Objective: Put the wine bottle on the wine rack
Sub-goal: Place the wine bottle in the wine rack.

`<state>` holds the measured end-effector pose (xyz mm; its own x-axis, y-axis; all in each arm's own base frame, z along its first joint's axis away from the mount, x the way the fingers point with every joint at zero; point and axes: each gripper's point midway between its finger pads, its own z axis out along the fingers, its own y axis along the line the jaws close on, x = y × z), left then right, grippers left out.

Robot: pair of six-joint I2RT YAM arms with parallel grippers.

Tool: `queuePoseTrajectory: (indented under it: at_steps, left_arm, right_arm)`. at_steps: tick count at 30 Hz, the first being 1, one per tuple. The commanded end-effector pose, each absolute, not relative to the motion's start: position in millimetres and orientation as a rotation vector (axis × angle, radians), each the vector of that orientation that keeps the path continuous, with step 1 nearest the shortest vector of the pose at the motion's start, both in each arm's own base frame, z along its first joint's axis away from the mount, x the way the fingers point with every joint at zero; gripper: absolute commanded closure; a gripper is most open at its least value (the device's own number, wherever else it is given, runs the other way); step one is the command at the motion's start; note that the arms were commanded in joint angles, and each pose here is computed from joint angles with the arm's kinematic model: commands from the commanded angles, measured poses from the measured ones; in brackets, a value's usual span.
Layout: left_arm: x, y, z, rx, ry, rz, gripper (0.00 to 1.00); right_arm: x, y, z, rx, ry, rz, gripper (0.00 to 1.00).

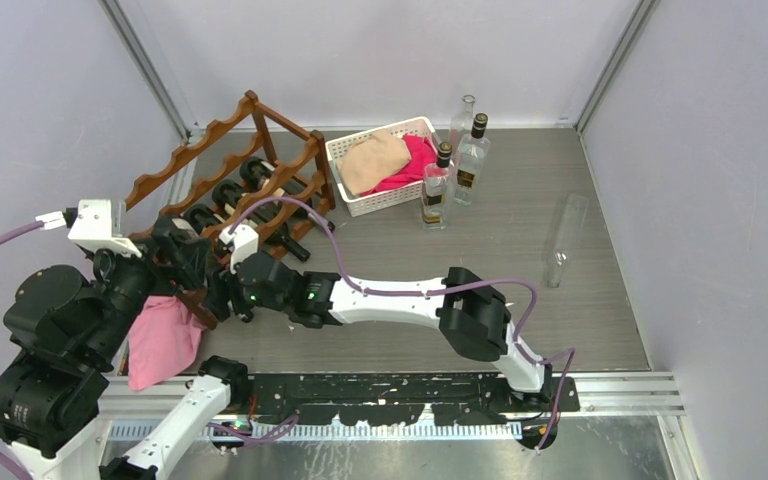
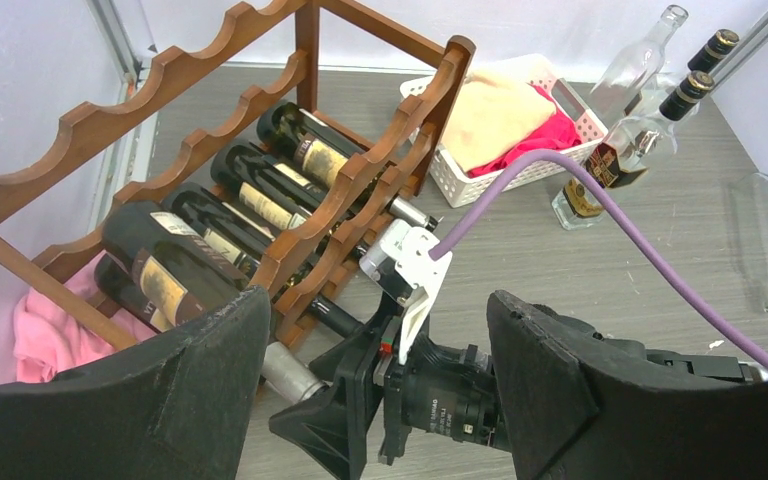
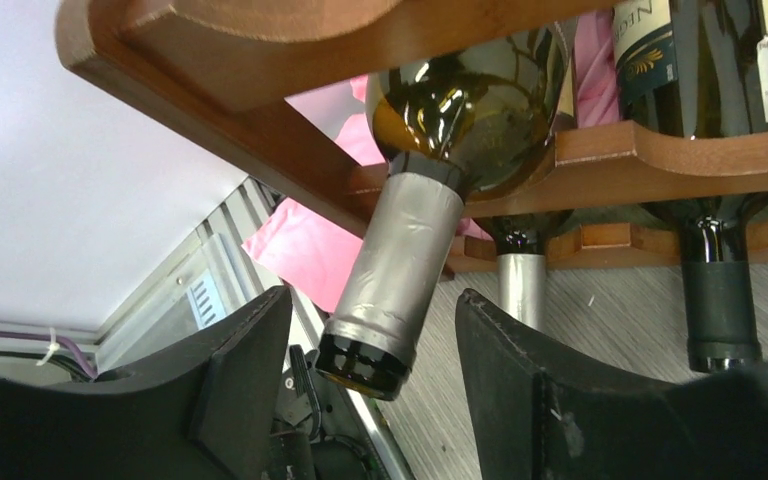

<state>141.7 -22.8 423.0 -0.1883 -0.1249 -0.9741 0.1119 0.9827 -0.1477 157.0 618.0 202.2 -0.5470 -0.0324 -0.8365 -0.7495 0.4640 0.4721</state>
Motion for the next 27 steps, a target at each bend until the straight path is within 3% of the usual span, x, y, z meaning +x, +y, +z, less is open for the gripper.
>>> queuePoseTrajectory:
  at_steps: [1, 9, 17, 22, 27]
  left_arm:
    - [138, -24, 438, 0.013, 1.696, -0.224, 0.21]
    - [136, -22, 440, 0.005, 1.685, -0.221, 0.21]
    - [135, -22, 441, 0.003, 1.684, -0.222, 0.21]
    - [136, -22, 440, 0.003, 1.684, -0.222, 0.21]
    - [136, -23, 439, 0.004, 1.685, -0.225, 0.21]
  right_arm:
    - [162, 629, 248, -0.572, 1.828, 1.2, 0.35]
    - [167, 631, 239, -0.561, 1.861, 1.187, 0.45]
    - [165, 631, 228, -0.573, 1.904, 1.173, 0.47]
    - [166, 630, 230, -0.565, 1.898, 1.177, 0.62]
    - [169, 627, 232, -0.547, 1.891, 1.17, 0.85]
